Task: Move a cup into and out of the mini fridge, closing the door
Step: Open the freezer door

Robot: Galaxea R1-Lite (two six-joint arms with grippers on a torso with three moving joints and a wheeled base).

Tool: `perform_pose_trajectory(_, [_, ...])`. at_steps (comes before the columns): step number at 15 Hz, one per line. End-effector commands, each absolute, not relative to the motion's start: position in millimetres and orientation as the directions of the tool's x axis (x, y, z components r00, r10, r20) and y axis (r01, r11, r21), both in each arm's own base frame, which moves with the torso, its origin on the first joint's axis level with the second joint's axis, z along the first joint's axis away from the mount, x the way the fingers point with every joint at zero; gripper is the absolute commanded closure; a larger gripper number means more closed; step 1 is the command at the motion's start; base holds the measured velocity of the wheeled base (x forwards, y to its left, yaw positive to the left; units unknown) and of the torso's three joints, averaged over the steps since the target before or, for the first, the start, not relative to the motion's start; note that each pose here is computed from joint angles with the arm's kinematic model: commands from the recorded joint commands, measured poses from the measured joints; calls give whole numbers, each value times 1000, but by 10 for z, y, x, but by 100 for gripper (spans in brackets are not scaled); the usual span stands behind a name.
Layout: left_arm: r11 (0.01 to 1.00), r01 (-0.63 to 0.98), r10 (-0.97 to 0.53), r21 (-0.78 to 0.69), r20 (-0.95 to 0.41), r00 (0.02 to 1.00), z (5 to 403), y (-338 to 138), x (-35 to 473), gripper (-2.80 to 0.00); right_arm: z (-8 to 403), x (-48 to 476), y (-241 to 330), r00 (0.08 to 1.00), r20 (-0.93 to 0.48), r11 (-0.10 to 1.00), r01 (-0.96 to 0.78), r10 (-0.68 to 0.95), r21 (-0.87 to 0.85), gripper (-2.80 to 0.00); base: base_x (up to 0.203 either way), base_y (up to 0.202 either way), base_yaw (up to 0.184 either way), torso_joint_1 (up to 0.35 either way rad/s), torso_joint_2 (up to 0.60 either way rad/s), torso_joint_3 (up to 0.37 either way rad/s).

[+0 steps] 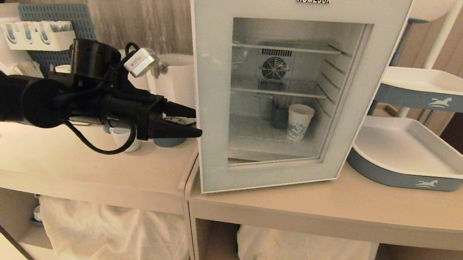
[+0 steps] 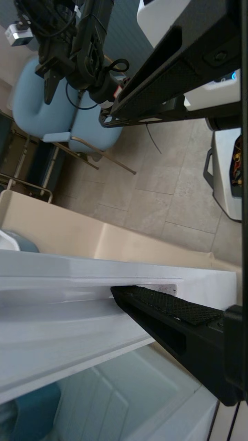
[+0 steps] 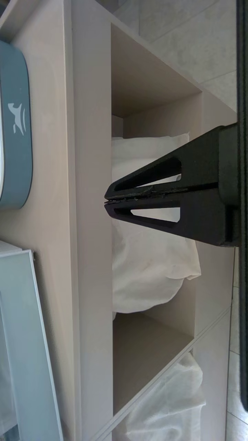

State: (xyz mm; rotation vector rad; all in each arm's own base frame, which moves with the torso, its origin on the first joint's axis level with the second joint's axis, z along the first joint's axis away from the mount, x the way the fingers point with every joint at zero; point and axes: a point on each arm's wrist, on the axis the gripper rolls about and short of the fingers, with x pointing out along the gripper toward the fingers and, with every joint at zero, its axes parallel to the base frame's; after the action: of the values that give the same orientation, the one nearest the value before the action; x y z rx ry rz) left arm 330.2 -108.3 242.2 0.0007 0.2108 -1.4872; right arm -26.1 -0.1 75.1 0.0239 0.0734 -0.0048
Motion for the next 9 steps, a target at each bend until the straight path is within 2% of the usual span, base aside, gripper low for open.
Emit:
perform_pose_trajectory(1, [68, 991, -989, -111, -137, 53, 2493, -1129, 3164, -280, 751, -260, -1, 997, -75, 1000, 7, -5, 24, 0, 0, 0, 0, 0, 0, 0])
perform_pose_trajectory(6, [-1, 992, -988, -125, -151, -20, 2473, -1345, 2884, -280, 751, -260, -1, 997, -75, 1000, 6, -5, 24, 0, 0, 0, 0, 0, 0, 0])
perform_pose_trajectory(9, [-78, 988, -983, -136, -155, -99, 2458, -1514, 2662, -280, 751, -260, -1, 997, -75, 1000, 6, -5, 24, 0, 0, 0, 0, 0, 0, 0])
